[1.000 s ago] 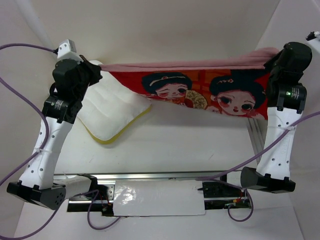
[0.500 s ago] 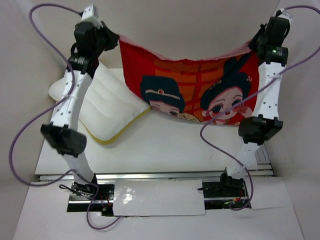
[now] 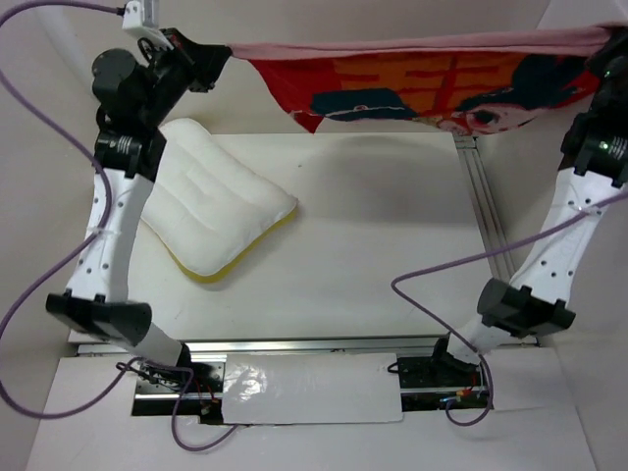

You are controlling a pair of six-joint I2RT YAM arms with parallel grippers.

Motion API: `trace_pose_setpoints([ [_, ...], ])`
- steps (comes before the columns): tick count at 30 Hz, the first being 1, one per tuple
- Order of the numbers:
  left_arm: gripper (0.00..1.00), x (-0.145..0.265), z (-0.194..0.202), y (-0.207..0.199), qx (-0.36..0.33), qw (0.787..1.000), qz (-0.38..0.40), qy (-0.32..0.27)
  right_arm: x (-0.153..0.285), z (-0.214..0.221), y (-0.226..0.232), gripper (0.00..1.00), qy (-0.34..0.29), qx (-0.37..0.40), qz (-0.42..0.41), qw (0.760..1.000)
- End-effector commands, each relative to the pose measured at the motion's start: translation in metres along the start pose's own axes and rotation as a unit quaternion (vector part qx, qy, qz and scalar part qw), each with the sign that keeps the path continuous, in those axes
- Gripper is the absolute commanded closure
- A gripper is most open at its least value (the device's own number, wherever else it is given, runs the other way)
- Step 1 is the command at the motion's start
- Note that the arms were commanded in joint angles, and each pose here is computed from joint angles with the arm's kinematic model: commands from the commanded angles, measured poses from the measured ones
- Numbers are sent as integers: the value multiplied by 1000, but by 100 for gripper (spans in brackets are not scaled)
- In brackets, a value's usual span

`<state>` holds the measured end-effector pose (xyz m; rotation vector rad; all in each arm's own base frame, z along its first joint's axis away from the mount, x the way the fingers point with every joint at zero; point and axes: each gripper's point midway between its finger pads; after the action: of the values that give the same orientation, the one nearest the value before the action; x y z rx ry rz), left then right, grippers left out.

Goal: Put the pillow into the pillowcase

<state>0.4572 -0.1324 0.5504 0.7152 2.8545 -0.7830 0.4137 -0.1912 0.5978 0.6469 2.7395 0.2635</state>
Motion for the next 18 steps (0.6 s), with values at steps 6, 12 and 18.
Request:
trace_pose_setpoints([
  [6,100,53,127,5,2,996,29,83,24,130,-23,100,107,9,-40,993],
  [12,100,134,302,25,51,969,-17,242,73,224,-56,100,219,-53,-14,974],
  [18,100,215,382,14,73,942,-22,327,115,252,-98,100,266,-29,99,958],
])
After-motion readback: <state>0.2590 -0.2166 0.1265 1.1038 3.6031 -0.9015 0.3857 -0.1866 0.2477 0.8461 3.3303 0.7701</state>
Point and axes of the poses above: each gripper's point midway between its finger pads, its own x axis back along the fingers, its own y axis along the line the jaws close on, z = x × y, and after that the axes turned 4 degrees about x, right-handed
